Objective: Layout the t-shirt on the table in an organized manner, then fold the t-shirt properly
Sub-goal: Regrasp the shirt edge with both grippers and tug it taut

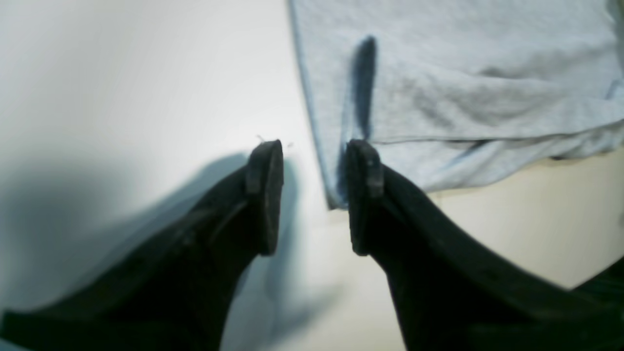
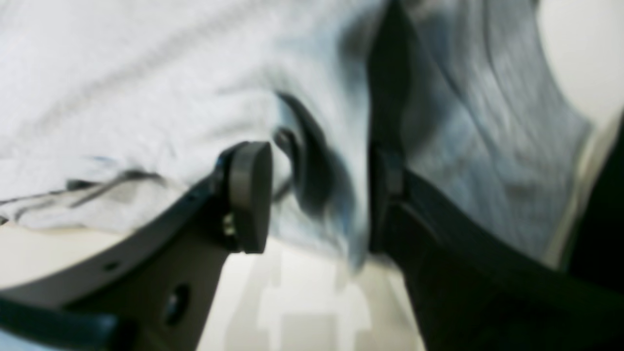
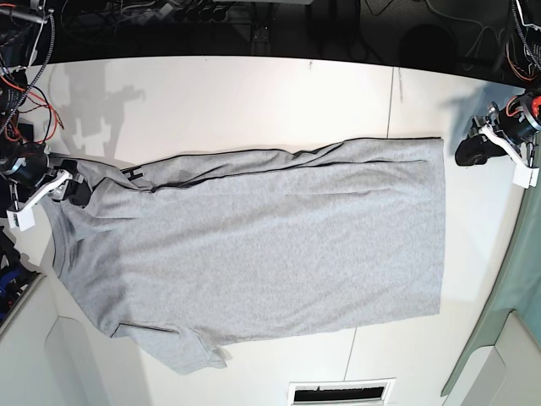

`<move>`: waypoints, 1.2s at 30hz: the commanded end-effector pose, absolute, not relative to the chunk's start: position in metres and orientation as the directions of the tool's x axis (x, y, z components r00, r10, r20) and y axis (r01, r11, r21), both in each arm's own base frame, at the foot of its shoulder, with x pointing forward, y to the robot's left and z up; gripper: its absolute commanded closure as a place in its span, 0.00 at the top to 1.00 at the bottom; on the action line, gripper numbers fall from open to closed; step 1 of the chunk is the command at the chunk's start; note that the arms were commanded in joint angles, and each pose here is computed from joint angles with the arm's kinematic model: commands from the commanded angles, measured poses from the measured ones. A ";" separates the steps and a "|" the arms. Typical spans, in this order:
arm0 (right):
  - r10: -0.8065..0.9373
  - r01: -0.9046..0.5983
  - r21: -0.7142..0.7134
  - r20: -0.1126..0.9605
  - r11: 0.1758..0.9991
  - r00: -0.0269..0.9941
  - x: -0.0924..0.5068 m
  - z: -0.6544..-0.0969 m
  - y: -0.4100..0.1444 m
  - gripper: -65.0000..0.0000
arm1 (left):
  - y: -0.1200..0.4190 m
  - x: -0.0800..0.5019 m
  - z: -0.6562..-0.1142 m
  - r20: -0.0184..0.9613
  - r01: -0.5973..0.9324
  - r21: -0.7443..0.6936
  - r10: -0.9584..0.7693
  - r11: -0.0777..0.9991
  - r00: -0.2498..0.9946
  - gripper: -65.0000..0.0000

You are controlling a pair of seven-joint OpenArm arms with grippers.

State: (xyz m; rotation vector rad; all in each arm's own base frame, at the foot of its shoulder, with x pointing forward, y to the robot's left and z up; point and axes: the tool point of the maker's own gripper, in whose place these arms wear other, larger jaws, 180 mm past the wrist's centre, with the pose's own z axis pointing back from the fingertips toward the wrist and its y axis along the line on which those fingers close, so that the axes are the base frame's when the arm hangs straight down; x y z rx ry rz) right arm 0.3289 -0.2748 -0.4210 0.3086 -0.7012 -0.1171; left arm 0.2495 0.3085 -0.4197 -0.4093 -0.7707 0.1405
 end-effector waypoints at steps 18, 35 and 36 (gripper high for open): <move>-0.379 0.173 0.364 0.632 0.915 0.676 0.302 -0.415 -0.325 0.46 | 0.299 0.225 -0.413 0.591 -0.052 -0.582 0.466 0.811 0.658 0.61; -0.450 0.334 0.302 0.623 0.893 0.640 0.287 -0.439 -0.338 0.56 | 0.281 0.213 -0.437 0.586 -0.085 -0.566 0.472 0.820 0.659 0.61; -0.451 0.333 0.305 0.625 0.892 0.637 0.289 -0.438 -0.337 0.56 | 0.280 0.215 -0.436 0.589 -0.082 -0.566 0.472 0.820 0.656 0.61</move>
